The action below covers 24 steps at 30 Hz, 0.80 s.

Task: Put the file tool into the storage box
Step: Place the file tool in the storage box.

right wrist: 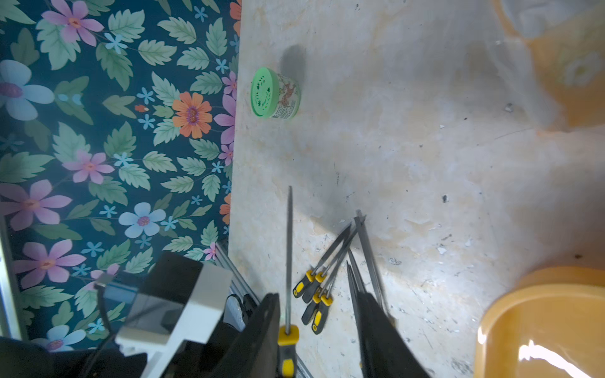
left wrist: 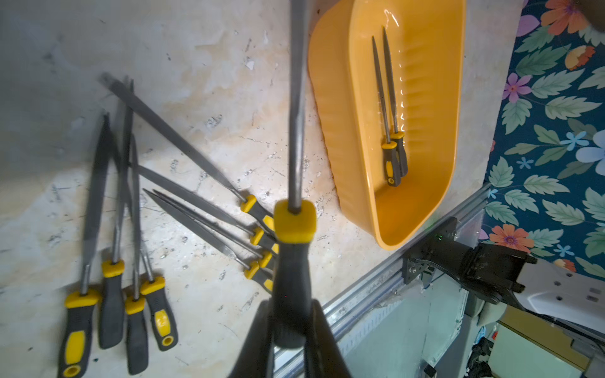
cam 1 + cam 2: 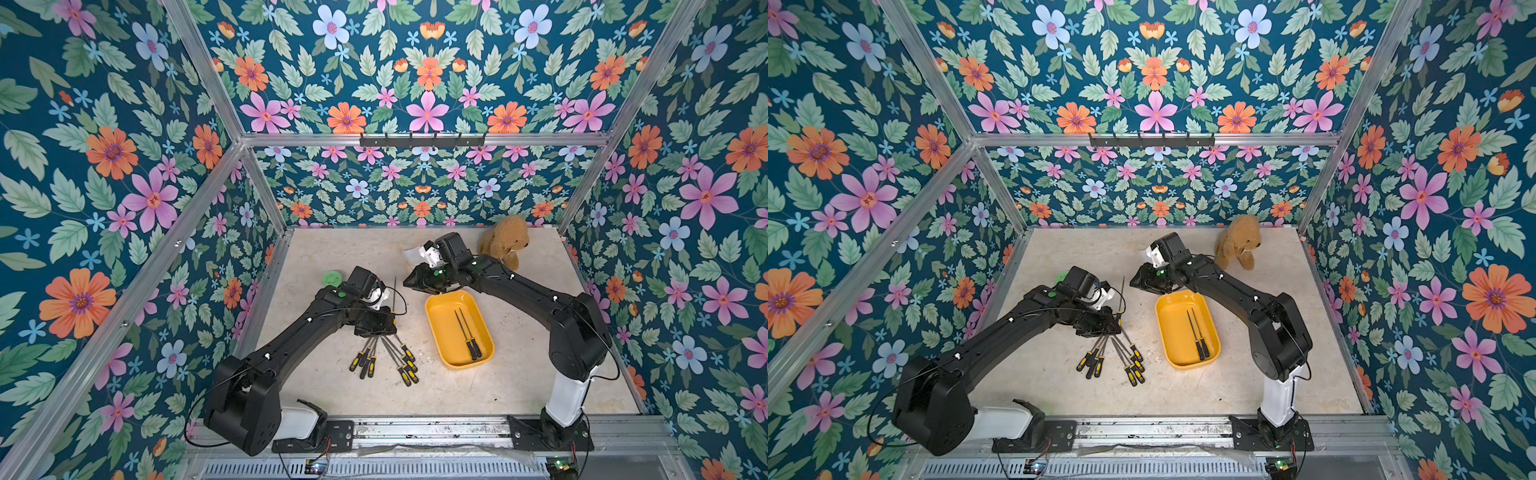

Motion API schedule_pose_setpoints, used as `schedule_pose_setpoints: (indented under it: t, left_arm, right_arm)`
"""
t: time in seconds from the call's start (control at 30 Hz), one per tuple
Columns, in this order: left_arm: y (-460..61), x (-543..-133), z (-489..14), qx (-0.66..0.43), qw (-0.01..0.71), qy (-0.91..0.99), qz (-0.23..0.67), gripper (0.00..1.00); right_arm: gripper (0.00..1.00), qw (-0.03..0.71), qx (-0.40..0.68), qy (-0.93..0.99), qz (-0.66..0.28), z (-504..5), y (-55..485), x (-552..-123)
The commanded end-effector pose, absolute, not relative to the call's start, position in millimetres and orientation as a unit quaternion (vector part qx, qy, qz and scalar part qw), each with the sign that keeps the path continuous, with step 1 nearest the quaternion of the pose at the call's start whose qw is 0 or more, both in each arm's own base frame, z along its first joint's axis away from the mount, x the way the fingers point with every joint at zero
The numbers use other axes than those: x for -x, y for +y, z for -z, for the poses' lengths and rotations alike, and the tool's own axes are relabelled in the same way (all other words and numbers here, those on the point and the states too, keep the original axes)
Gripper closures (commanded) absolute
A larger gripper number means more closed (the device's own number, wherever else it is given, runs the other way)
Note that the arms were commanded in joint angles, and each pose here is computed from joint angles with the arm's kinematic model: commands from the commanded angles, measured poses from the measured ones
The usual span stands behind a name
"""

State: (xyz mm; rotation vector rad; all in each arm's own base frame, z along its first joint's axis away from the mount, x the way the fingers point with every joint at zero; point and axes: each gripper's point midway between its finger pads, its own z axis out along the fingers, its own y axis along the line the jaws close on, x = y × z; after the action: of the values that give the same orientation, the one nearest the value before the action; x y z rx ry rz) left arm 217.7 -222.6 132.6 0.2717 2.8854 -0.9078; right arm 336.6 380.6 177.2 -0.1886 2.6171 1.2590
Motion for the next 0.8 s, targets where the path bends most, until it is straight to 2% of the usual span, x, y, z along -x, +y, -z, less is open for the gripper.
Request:
schedule_pose_setpoints:
  t: [0.0, 0.3, 0.47, 0.67, 0.77]
  left_arm:
    - [-229.1, -216.2, -133.1, -0.087, 0.05, 0.946, 0.309, 1.0]
    - [-237.8, -212.5, -134.5, -0.095, 0.048, 0.942, 0.318, 1.0]
    - [-240.8, -210.5, -133.7, -0.099, 0.044, 0.941, 0.321, 1.0]
    - [-244.5, -209.0, -135.5, -0.104, 0.042, 0.937, 0.331, 1.0]
    - [-246.0, -208.7, -137.4, -0.107, 0.042, 0.935, 0.337, 1.0]
  right_arm:
    - [0.56, 0.114, 0.071, 0.876, -0.462, -186.7, 393.2, -334.0]
    - [0.58, 0.096, 0.064, 0.888, -0.445, -166.9, 395.8, -333.4]
    - [0.64, 0.089, 0.072, 0.901, -0.418, -156.6, 396.0, -335.5]
    - [0.85, 0.086, 0.075, 0.903, -0.415, -152.9, 396.5, -335.3]
    - [0.99, 0.088, 0.078, 0.905, -0.408, -152.3, 394.1, -334.9]
